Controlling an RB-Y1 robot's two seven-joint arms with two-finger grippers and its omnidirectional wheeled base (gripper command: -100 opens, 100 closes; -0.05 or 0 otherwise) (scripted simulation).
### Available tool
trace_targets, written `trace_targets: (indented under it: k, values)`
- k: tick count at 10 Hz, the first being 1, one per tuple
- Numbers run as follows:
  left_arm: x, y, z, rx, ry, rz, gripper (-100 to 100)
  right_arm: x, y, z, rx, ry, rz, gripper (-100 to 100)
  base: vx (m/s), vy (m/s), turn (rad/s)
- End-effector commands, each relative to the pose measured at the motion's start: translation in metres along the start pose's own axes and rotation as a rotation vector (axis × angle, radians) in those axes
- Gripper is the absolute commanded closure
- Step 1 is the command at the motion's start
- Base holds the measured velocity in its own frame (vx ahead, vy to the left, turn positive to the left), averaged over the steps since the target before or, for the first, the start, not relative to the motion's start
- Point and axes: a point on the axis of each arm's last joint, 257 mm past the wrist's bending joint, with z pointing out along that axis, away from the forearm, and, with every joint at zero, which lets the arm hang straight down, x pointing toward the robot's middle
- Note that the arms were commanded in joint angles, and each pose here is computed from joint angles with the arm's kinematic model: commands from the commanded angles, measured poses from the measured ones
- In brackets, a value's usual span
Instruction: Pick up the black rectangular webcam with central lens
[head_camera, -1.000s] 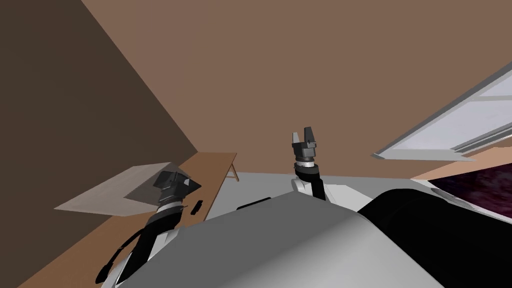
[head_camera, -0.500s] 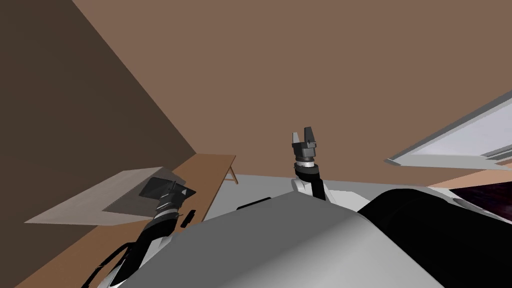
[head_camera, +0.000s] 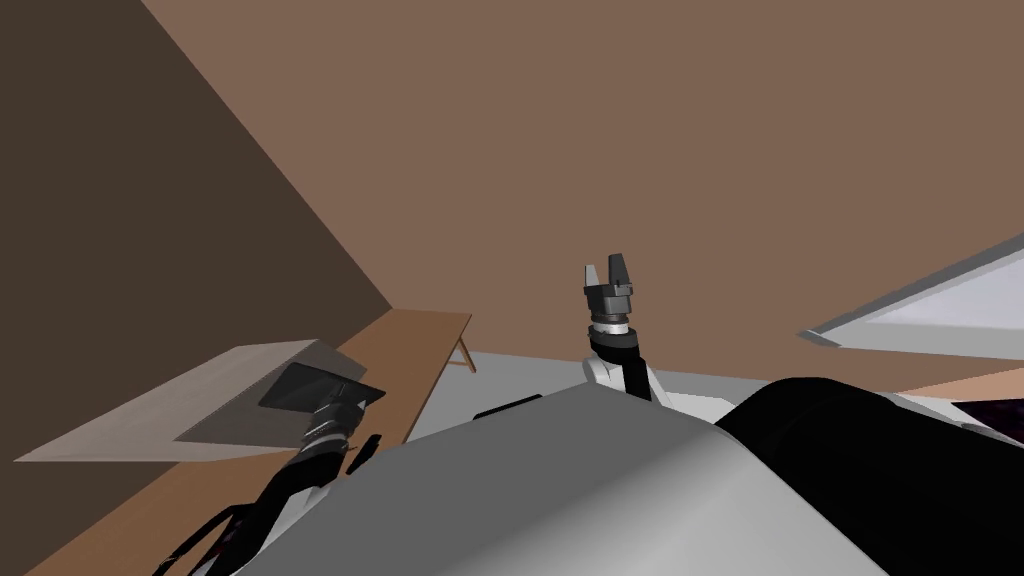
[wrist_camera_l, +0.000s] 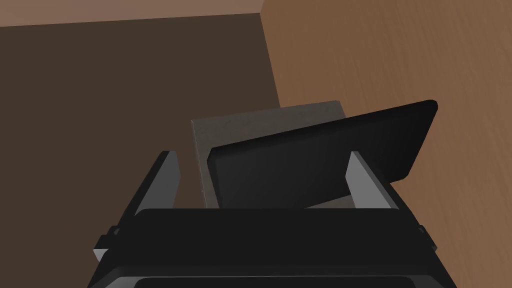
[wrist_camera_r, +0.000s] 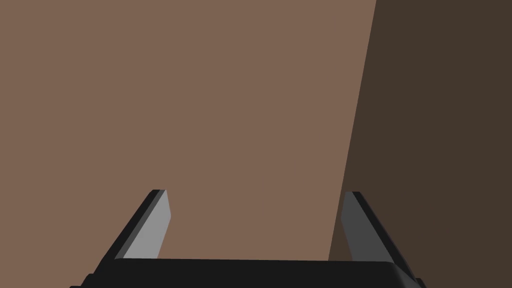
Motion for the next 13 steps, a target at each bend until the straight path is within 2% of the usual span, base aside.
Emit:
trace_targets:
  k: [1,2,3,4,6,7,8,9,10,11,12,13]
  values:
    - [-0.027,0.032,-0.002,-0.091,-0.046,-0.021,-100,0.0,0.0,0.0,0.0,0.0,0.0,0,0.186,-0.073,0.09]
    - [-0.029,0.039,-0.003,-0.114,-0.052,-0.022,-100,0.0,0.0,0.0,0.0,0.0,0.0,0,0.156,-0.039,0.029]
    - [-0.043,0.056,-0.006,-0.165,-0.079,-0.038,-100,0.0,0.0,0.0,0.0,0.0,0.0,0,0.117,-0.025,0.068]
    - [-0.044,0.059,-0.006,-0.176,-0.081,-0.038,-100,0.0,0.0,0.0,0.0,0.0,0.0,0,0.08,-0.02,0.035]
    - [-0.07,0.093,-0.014,-0.279,-0.135,-0.074,-100,0.0,0.0,0.0,0.0,0.0,0.0,0,0.11,-0.052,0.094]
    - [-0.071,0.097,-0.015,-0.296,-0.139,-0.075,-100,0.0,0.0,0.0,0.0,0.0,0.0,0,0.115,-0.065,0.042]
    - [-0.083,0.113,-0.021,-0.343,-0.164,-0.094,-100,0.0,0.0,0.0,0.0,0.0,0.0,0,0.092,-0.031,0.051]
    - [-0.084,0.115,-0.022,-0.353,-0.166,-0.095,-100,0.0,0.0,0.0,0.0,0.0,0.0,0,0.074,-0.017,0.044]
    - [-0.095,0.132,-0.028,-0.406,-0.191,-0.115,-100,0.0,0.0,0.0,0.0,0.0,0.0,0,0.078,-0.01,0.076]
    - [-0.095,0.132,-0.029,-0.408,-0.192,-0.115,-100,0.0,0.0,0.0,0.0,0.0,0.0,0,0.068,-0.017,0.039]
    - [-0.106,0.147,-0.036,-0.457,-0.215,-0.136,-100,0.0,0.0,0.0,0.0,0.0,0.0,0,0.072,-0.024,0.059]
    - [-0.106,0.148,-0.036,-0.461,-0.216,-0.136,-100,0.0,0.0,0.0,0.0,0.0,0.0,0,0.058,-0.03,0.046]
